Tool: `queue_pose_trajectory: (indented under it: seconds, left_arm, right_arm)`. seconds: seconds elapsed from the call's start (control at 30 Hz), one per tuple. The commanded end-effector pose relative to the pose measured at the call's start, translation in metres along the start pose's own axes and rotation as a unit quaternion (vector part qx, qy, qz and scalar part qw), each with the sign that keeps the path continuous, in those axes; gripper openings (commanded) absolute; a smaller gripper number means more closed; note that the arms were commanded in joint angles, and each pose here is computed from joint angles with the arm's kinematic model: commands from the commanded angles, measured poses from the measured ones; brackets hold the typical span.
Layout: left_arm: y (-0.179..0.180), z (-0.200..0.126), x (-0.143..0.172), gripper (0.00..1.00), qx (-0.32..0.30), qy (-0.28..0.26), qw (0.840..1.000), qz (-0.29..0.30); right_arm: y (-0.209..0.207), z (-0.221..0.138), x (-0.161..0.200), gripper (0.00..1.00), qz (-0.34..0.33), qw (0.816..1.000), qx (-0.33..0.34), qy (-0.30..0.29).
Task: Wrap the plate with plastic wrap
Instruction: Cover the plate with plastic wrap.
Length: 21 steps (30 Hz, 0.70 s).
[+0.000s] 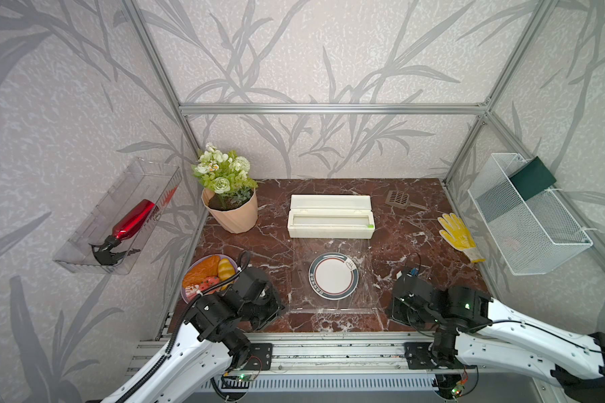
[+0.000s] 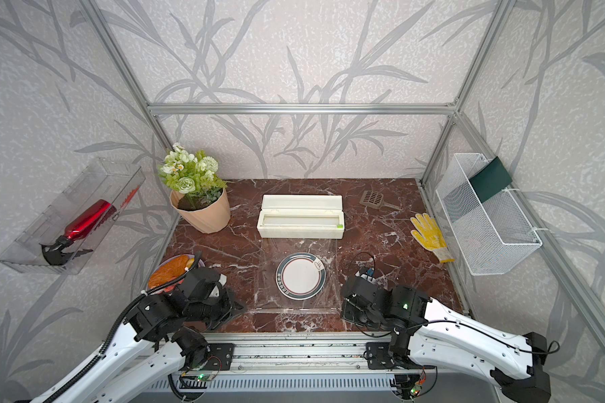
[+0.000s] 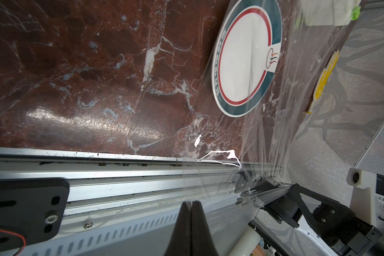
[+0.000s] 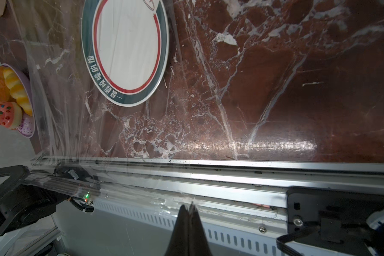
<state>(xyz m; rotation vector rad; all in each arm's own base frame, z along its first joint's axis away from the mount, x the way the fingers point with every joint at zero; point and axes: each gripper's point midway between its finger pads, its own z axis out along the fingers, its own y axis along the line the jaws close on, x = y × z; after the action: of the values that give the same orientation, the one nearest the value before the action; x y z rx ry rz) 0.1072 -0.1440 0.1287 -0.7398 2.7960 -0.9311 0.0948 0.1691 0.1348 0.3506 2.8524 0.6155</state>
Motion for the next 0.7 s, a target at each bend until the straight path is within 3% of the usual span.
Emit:
queue_pose_trajectory:
  seconds: [0.0, 0.67]
  left_arm:
    - [0.016, 0.013, -0.008, 0.00, -0.033, -0.017, 0.999, -0.012]
    - [0.044, 0.068, -0.021, 0.00, -0.126, -0.008, 0.992, 0.015]
  right_arm:
    - [-0.018, 0.013, -0.004, 0.00, -0.010, 0.999, 0.041, -0.017]
    - [-0.035, 0.072, -0.020, 0.00, -0.041, 0.992, 0.115, -0.029]
